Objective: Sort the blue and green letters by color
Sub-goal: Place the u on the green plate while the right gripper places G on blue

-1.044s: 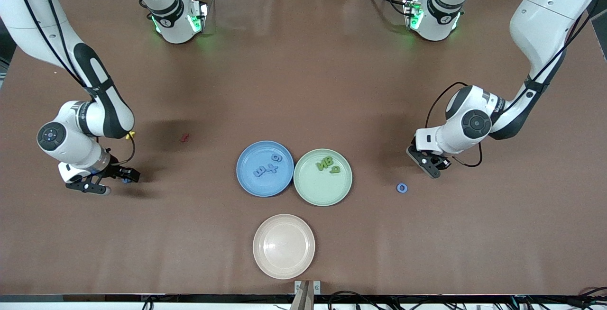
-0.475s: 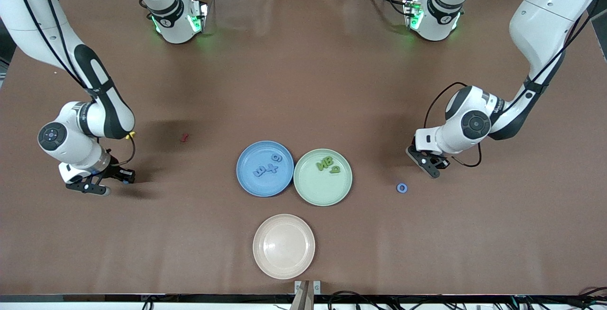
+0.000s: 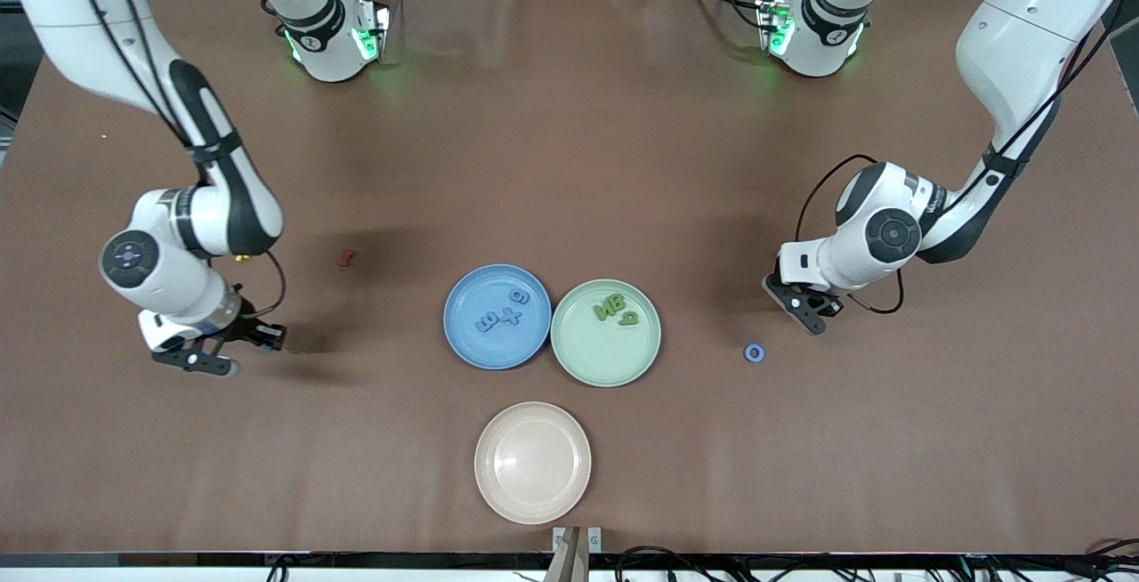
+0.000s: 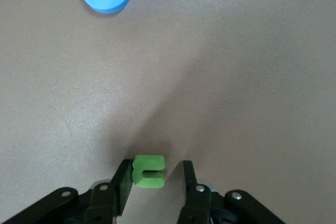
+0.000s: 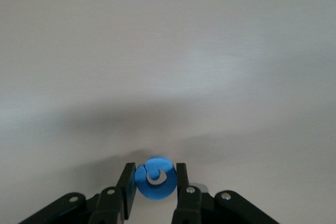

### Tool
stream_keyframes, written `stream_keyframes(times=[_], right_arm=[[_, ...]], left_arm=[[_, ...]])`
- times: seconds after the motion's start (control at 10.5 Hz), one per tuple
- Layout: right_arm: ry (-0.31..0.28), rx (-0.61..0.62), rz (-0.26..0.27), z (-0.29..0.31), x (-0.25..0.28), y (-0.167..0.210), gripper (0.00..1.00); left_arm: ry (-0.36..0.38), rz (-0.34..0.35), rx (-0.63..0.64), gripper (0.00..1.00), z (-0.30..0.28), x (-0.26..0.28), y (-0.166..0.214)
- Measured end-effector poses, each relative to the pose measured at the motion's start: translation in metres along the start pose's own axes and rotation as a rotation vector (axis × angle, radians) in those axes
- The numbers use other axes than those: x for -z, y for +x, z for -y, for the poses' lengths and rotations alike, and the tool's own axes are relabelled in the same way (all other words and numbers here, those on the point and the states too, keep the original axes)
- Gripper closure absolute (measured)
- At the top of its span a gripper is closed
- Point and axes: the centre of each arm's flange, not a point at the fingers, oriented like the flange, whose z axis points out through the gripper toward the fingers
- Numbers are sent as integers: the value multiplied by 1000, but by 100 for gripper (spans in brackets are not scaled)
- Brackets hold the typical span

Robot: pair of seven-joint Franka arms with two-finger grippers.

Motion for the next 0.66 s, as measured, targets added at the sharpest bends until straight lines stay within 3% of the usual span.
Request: stream_keyframes(times=[0.28,0.47,0.66], right_arm=[[90,3,3,104,24,-27,65],[126,9,3,161,35,-47,65],[143,36,1,213,44,-71,65]], left_arm=[[6,1,-3,59,2,0,0],[9,0,-4,73,3,1,0],[13,-7,-6,73,3,4,3]])
